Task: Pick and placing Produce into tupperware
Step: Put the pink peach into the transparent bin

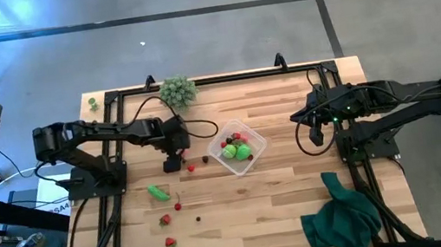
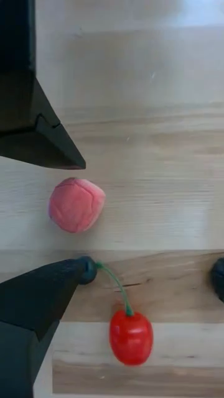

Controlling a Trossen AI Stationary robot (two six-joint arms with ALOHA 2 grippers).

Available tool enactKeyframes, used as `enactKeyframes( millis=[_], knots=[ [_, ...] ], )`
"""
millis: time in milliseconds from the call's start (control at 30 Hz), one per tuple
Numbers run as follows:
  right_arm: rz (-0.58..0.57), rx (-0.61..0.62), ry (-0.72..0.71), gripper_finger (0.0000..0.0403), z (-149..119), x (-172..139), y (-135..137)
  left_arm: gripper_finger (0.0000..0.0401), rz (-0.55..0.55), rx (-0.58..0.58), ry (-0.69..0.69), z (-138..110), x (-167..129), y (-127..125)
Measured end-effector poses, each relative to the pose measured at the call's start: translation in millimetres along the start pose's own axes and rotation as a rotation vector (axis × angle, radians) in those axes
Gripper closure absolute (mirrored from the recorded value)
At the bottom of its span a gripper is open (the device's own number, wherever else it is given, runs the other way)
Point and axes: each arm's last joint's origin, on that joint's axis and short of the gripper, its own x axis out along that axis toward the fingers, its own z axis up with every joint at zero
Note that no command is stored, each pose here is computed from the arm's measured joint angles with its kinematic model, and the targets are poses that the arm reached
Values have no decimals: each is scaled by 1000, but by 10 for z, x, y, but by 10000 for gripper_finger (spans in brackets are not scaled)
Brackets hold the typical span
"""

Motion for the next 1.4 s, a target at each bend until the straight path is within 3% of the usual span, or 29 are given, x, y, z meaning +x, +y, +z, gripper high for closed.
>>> enactKeyframes(
  millis=[200,867,1400],
  knots=[
    [0,0,0,378,0,-1,-1,169,-3,-2,11,-1,38,3],
    [0,0,0,378,0,0,-1,265,8,0,-16,26,37,12],
    [0,0,0,378,0,0,0,261,9,4,-16,26,38,11]
  ],
)
